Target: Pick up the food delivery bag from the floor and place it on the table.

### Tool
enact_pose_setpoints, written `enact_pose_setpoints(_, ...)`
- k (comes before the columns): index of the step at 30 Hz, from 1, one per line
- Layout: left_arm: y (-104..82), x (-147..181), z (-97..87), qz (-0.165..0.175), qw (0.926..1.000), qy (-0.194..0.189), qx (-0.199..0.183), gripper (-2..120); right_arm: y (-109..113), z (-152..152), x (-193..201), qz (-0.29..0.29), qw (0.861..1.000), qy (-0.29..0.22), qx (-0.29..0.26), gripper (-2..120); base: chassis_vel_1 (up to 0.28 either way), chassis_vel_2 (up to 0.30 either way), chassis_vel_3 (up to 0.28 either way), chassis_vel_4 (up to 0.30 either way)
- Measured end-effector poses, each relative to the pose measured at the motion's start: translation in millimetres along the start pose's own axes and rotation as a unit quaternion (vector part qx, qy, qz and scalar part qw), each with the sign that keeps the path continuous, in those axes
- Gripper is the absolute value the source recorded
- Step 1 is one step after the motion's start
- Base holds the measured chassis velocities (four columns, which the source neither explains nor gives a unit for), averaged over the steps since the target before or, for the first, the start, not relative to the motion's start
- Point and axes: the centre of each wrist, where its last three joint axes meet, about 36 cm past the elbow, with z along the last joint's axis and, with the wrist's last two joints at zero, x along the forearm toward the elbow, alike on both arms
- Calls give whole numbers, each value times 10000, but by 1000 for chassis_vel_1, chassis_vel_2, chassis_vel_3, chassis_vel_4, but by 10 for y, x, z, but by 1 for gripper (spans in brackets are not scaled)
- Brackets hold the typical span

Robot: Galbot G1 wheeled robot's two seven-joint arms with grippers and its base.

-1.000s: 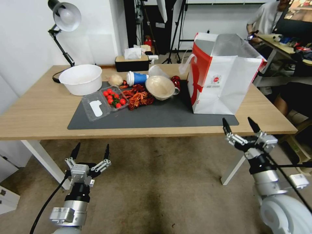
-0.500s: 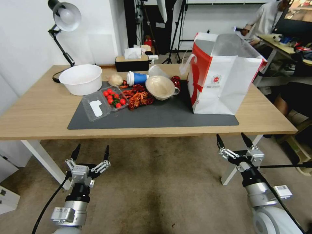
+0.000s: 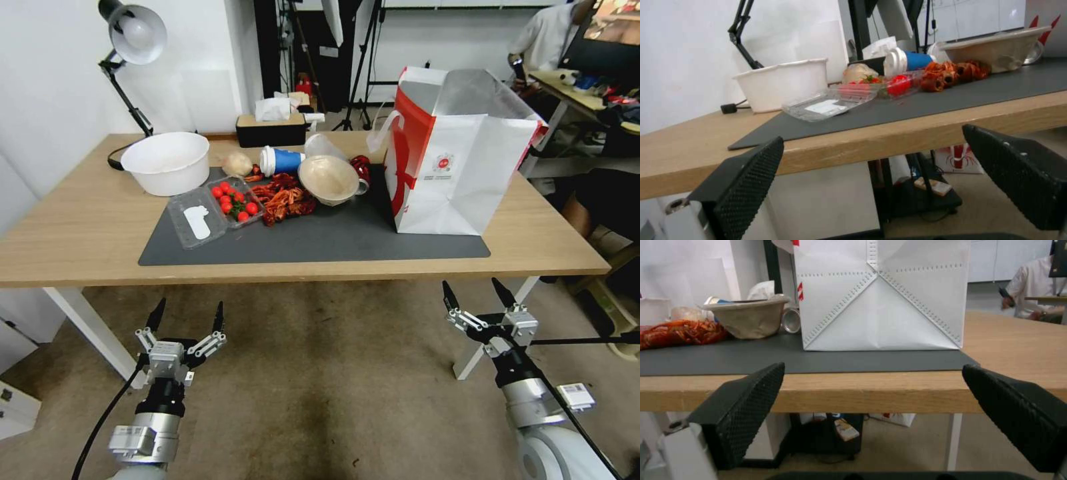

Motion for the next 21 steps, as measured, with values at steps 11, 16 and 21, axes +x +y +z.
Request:
enact_pose_setpoints(11,0,1,0,3,10000,2,-2,100,-3,-5,-3,1,10000,-9,-2,100,0,0,0,0)
enact_pose_setpoints(16,0,1,0,3,10000,2,-2,100,-3,-7,-4,1,10000,-11,-3,100,0,0,0,0)
enact_pose_setpoints(21,0,1,0,2,10000,1,-2,100,-3,-8,-5,2,10000,-13,-4,100,0,0,0,0)
